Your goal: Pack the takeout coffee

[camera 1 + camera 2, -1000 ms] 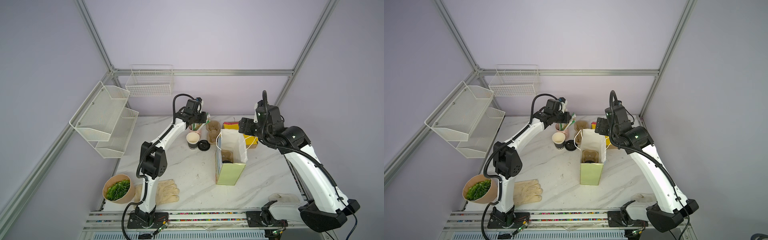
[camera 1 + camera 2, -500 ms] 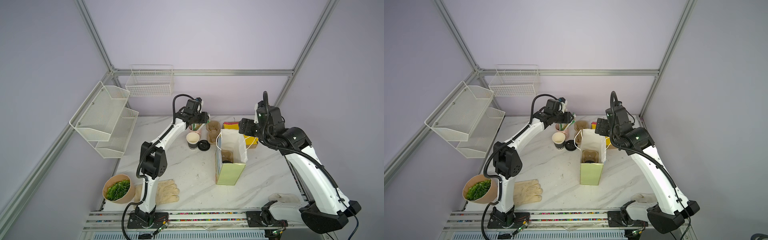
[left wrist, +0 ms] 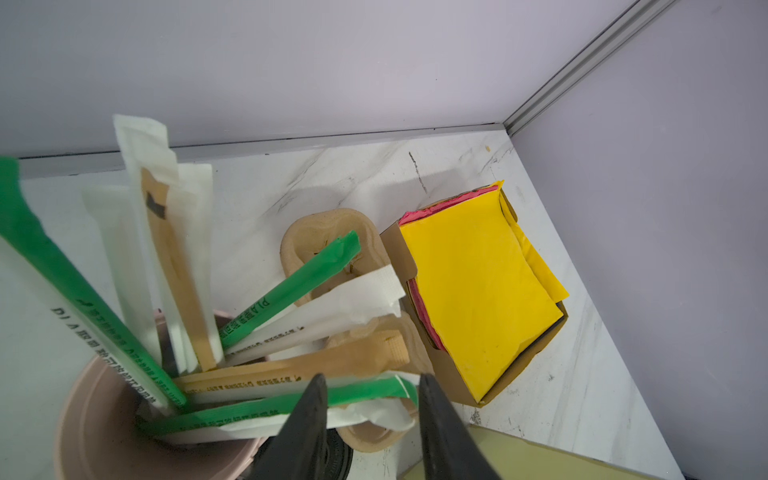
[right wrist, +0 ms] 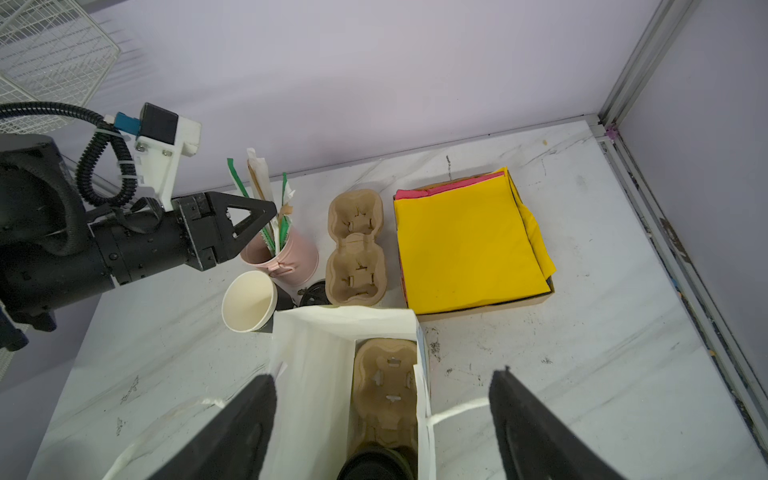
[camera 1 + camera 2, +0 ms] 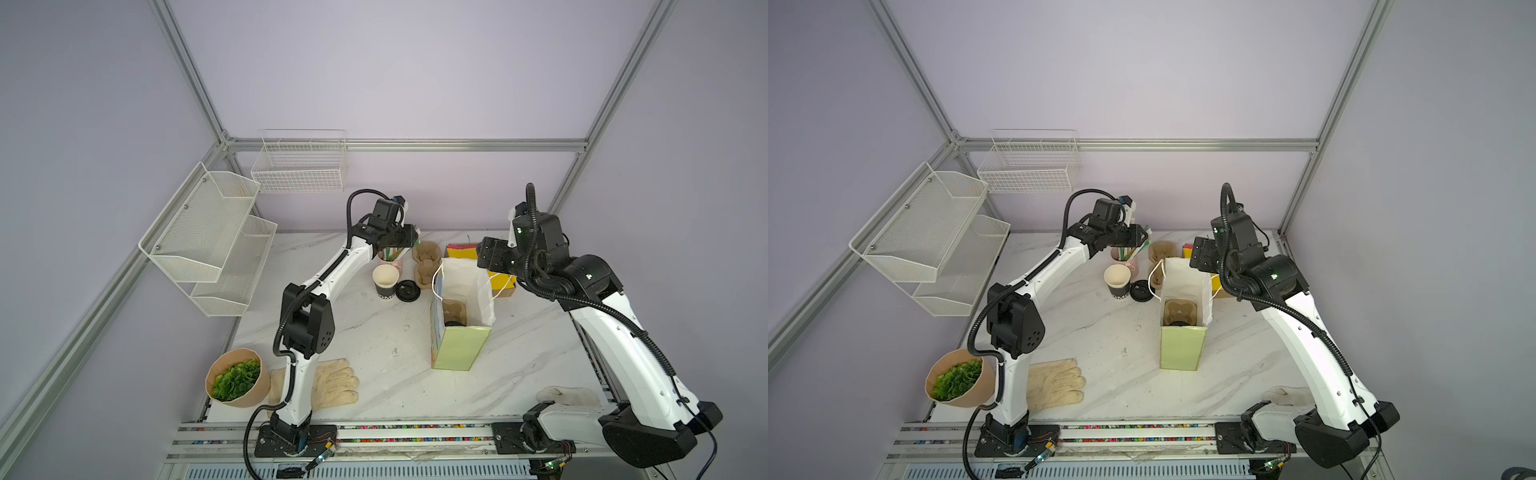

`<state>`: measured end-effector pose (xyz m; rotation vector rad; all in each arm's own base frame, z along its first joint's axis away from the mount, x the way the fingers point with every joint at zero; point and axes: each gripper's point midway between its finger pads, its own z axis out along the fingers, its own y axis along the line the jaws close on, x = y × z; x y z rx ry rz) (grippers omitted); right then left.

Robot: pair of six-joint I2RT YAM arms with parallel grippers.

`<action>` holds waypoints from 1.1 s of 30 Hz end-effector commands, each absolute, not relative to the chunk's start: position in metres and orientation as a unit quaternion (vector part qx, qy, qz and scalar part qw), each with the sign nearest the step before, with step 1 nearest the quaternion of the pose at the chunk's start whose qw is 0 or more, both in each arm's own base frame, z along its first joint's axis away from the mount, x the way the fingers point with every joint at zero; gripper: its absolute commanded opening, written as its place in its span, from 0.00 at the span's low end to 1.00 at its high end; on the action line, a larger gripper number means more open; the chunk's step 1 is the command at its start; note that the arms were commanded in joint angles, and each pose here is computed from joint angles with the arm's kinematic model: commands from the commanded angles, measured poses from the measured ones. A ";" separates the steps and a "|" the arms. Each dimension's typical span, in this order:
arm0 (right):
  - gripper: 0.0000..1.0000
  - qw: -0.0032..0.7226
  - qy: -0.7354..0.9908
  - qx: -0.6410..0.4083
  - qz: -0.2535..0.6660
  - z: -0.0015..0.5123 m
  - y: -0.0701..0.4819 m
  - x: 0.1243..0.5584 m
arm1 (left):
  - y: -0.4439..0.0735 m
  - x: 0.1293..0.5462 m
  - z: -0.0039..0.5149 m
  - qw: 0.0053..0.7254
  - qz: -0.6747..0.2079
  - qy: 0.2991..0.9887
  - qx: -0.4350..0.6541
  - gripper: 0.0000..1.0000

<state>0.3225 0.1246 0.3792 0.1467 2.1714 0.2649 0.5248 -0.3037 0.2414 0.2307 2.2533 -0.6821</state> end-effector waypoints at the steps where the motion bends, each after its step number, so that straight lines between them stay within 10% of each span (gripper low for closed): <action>1: 0.84 0.465 0.876 0.056 0.111 0.383 0.123 0.321 | -0.314 0.527 0.273 0.403 -0.292 0.862 0.099 0.41; 33: 0.83 0.458 0.880 0.053 0.117 0.376 0.127 0.321 | -0.311 0.529 0.281 0.412 -0.273 0.864 0.097 0.00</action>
